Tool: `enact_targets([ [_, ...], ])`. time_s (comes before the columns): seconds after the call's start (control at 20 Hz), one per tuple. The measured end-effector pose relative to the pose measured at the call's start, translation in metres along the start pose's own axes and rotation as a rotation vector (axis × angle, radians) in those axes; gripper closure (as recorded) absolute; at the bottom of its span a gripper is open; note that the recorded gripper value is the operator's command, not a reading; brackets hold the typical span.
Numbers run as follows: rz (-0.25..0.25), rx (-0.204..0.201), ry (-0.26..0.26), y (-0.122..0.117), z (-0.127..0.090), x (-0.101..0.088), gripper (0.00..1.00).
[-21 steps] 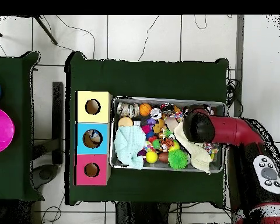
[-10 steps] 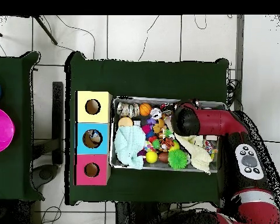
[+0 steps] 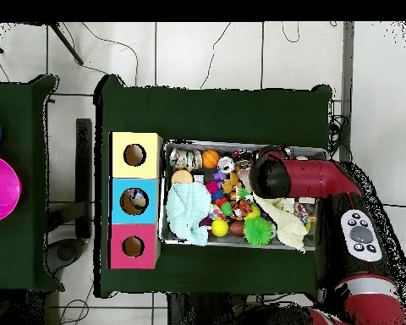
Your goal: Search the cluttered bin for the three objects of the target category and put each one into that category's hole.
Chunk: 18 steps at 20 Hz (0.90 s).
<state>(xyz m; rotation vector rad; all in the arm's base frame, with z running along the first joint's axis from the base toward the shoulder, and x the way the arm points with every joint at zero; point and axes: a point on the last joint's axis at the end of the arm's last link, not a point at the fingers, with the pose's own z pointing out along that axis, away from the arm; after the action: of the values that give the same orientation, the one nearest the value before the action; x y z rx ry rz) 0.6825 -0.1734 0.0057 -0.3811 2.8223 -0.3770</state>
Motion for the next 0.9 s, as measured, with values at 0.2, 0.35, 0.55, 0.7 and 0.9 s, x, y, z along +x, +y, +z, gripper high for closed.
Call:
enact_targets([
  [0.2, -0.017, 0.013, 0.014, -0.004, 0.003, 0.009, 0.0],
  [0.35, -0.039, 0.025, 0.032, -0.008, 0.007, 0.021, 0.0],
  [0.55, -0.052, 0.026, 0.045, -0.008, 0.013, 0.03, 0.0],
  [0.7, -0.056, 0.022, 0.059, -0.005, 0.019, 0.038, 0.0],
  [0.9, -0.058, 0.036, 0.052, -0.01, 0.019, 0.038, 0.0],
])
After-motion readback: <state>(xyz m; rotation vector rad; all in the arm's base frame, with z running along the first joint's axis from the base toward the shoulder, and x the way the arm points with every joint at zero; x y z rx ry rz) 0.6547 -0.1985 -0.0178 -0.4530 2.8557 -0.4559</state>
